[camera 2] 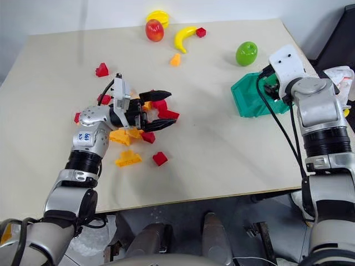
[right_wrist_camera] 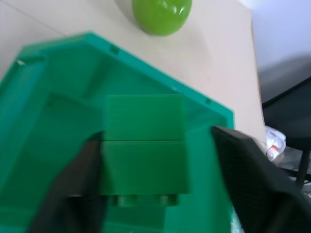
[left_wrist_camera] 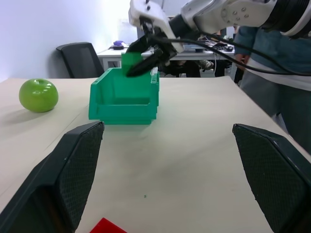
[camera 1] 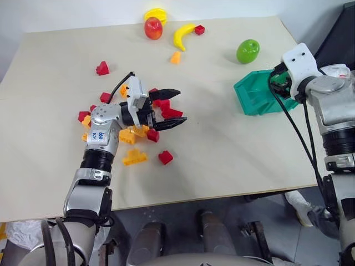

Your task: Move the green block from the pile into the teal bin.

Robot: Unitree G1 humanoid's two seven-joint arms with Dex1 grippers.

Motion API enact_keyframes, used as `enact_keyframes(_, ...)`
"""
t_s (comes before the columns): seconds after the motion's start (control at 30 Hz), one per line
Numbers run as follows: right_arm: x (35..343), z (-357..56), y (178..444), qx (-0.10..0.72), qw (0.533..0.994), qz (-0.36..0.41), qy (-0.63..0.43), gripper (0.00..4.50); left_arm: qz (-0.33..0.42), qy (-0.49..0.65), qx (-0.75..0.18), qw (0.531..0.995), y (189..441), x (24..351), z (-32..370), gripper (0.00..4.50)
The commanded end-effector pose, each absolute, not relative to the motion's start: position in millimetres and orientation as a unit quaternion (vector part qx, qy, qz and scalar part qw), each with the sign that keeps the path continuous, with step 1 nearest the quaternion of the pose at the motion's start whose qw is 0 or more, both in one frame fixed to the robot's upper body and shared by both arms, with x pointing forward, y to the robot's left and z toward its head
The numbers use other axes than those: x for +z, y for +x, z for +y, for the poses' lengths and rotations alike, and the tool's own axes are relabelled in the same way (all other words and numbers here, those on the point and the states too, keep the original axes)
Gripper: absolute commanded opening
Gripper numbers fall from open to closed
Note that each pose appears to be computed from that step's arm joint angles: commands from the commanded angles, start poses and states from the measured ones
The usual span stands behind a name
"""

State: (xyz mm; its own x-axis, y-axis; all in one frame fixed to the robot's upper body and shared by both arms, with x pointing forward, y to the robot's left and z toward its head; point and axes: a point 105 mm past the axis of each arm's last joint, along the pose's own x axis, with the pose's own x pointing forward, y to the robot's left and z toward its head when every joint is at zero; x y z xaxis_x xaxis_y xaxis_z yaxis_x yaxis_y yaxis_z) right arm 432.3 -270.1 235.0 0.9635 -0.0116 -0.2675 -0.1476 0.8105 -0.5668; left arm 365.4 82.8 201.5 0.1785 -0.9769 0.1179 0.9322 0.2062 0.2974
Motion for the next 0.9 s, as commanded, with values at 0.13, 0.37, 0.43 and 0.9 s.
enact_keyframes(0.13,278,-245,415,0.107,0.947,0.059,-0.298,4.47,-0.139,0.085,-0.59,0.791,371,212,108,4.5)
enact_keyframes(0.37,262,-239,397,0.144,0.946,0.066,-0.283,4.47,-0.134,0.101,-0.547,0.82,369,210,138,4.5)
enact_keyframes(0.43,254,-220,379,0.214,0.937,0.061,-0.271,4.47,-0.135,0.101,-0.527,0.833,367,213,150,4.5)
enact_keyframes(0.9,175,-191,302,0.495,0.849,-0.003,-0.185,4.47,-0.013,0.094,-0.441,0.892,320,168,278,4.5)
